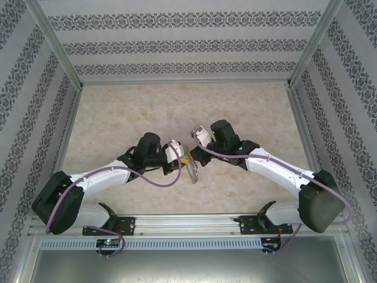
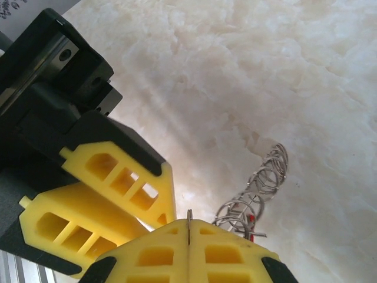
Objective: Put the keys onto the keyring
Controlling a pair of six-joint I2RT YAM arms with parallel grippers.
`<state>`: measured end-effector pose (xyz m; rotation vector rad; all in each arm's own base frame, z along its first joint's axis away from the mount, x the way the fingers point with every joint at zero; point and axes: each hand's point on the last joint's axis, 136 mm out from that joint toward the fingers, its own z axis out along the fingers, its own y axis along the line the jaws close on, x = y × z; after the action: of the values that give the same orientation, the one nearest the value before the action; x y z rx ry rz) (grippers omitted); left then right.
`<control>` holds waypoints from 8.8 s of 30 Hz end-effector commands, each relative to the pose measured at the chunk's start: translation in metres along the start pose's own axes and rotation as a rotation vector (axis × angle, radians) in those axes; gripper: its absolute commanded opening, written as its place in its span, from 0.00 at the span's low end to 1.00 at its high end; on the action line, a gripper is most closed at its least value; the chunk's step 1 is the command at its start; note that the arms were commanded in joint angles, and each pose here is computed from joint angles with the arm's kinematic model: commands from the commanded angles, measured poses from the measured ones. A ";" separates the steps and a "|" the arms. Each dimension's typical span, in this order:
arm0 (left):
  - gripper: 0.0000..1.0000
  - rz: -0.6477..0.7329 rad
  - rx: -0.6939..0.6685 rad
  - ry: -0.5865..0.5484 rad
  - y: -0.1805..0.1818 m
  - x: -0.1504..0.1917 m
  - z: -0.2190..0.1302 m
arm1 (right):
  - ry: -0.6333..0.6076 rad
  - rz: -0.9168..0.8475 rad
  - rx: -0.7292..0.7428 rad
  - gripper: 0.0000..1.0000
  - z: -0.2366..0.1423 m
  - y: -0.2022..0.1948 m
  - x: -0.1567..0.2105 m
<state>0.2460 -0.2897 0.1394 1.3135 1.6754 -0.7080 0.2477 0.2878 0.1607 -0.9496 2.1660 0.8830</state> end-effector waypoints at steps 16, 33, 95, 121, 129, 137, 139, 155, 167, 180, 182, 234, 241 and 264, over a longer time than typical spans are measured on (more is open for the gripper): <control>0.24 -0.036 -0.022 -0.079 0.005 -0.014 0.004 | -0.022 -0.020 -0.011 0.00 -0.003 0.001 -0.010; 0.27 -0.058 -0.049 -0.050 0.010 -0.006 0.007 | -0.028 -0.019 -0.005 0.00 -0.003 0.001 -0.011; 0.15 -0.050 -0.058 -0.127 0.010 -0.021 0.001 | -0.063 -0.016 -0.017 0.00 -0.013 0.005 -0.016; 0.10 -0.040 -0.090 -0.133 0.016 -0.024 0.001 | -0.038 -0.009 -0.033 0.00 -0.009 0.005 -0.008; 0.13 -0.040 -0.095 -0.136 0.017 -0.025 0.000 | -0.041 -0.007 -0.038 0.00 -0.009 0.006 -0.012; 0.00 -0.042 -0.097 -0.131 0.015 -0.022 -0.001 | -0.047 -0.011 -0.019 0.00 -0.013 0.006 -0.012; 0.00 -0.043 -0.101 -0.130 0.016 -0.021 -0.001 | -0.045 -0.008 -0.012 0.00 -0.013 0.004 -0.011; 0.00 -0.038 -0.097 -0.128 0.013 -0.018 -0.002 | -0.043 0.003 0.014 0.00 -0.013 -0.002 -0.010; 0.00 -0.038 -0.102 -0.136 0.013 -0.017 -0.002 | -0.041 0.018 0.037 0.00 -0.015 -0.008 -0.007; 0.00 -0.035 -0.111 -0.143 0.014 -0.017 -0.003 | -0.044 0.042 0.062 0.00 -0.019 -0.015 -0.002; 0.00 -0.035 -0.115 -0.145 0.014 -0.017 -0.004 | -0.042 0.048 0.061 0.00 -0.019 -0.015 -0.001; 0.00 -0.046 -0.143 -0.141 0.014 -0.006 -0.007 | -0.033 0.108 0.076 0.00 -0.016 -0.029 0.004; 0.00 -0.047 -0.148 -0.143 0.015 -0.005 -0.007 | -0.033 0.121 0.081 0.00 -0.016 -0.033 0.005; 0.00 -0.044 -0.155 -0.131 0.017 -0.001 -0.004 | -0.038 0.119 0.072 0.00 -0.018 -0.030 0.005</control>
<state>0.2608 -0.2839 0.1468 1.1092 1.6248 -0.6803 0.2509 0.2693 0.1595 -0.8341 2.2139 0.9350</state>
